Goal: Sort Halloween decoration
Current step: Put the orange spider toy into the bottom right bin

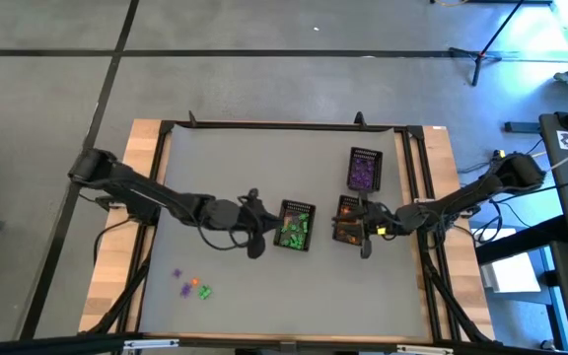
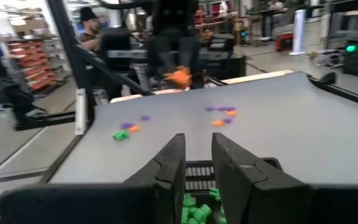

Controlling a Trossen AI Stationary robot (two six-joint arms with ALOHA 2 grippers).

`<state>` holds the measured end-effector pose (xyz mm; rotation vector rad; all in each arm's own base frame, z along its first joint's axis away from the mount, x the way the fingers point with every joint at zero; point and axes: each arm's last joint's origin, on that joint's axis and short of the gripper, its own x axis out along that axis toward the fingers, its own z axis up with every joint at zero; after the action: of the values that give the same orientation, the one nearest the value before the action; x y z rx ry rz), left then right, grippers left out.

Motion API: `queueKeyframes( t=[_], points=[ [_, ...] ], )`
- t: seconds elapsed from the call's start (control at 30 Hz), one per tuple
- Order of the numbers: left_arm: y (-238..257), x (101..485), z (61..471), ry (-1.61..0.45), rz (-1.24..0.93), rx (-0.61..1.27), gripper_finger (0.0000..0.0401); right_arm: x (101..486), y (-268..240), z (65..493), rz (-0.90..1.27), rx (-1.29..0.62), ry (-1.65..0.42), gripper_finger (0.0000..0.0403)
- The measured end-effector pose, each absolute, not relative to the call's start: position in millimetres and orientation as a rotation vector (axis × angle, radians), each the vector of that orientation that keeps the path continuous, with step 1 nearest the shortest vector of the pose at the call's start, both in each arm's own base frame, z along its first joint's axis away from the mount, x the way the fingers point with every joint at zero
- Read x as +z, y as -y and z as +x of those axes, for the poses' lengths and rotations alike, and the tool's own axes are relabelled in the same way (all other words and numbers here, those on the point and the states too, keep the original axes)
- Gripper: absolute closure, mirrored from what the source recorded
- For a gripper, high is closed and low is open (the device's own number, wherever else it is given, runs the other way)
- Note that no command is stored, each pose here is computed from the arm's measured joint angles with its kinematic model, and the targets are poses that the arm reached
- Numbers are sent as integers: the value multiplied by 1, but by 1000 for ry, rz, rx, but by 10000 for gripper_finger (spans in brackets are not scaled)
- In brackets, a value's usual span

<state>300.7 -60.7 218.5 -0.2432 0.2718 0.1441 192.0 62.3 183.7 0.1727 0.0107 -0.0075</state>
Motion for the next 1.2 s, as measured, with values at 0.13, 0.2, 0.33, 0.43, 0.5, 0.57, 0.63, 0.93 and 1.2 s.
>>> queueKeyframes(
  t=[0.13, 0.2, 0.33, 0.43, 0.5, 0.57, 0.63, 0.93, 1.2],
  points=[
    [66, 200, 316, -242, -263, 78, 397, 181, -67, 208, 135, -47, -27, 326],
    [68, 191, 322, -227, -272, 51, 397, 182, -72, 219, 110, -45, -36, 326],
    [71, 181, 331, -165, -293, 4, 397, 180, -81, 241, 70, -20, -75, 326],
    [73, 177, 337, -164, -296, -22, 397, 176, -87, 254, 40, 14, -128, 326],
    [76, 178, 343, -163, -299, -48, 397, 175, -89, 261, 9, 23, -150, 326],
    [78, 177, 347, -168, -301, -83, 397, 177, -92, 265, 0, 51, -150, 326],
    [80, 178, 352, -169, -301, -116, 397, 178, -92, 267, 2, 104, -153, 326],
    [82, 179, 354, -185, -278, -143, 397, 179, -94, 267, 2, 186, -148, 326],
    [81, 173, 353, -255, -270, -151, 397, 174, -98, 266, -2, 301, -204, 326]
  ],
)
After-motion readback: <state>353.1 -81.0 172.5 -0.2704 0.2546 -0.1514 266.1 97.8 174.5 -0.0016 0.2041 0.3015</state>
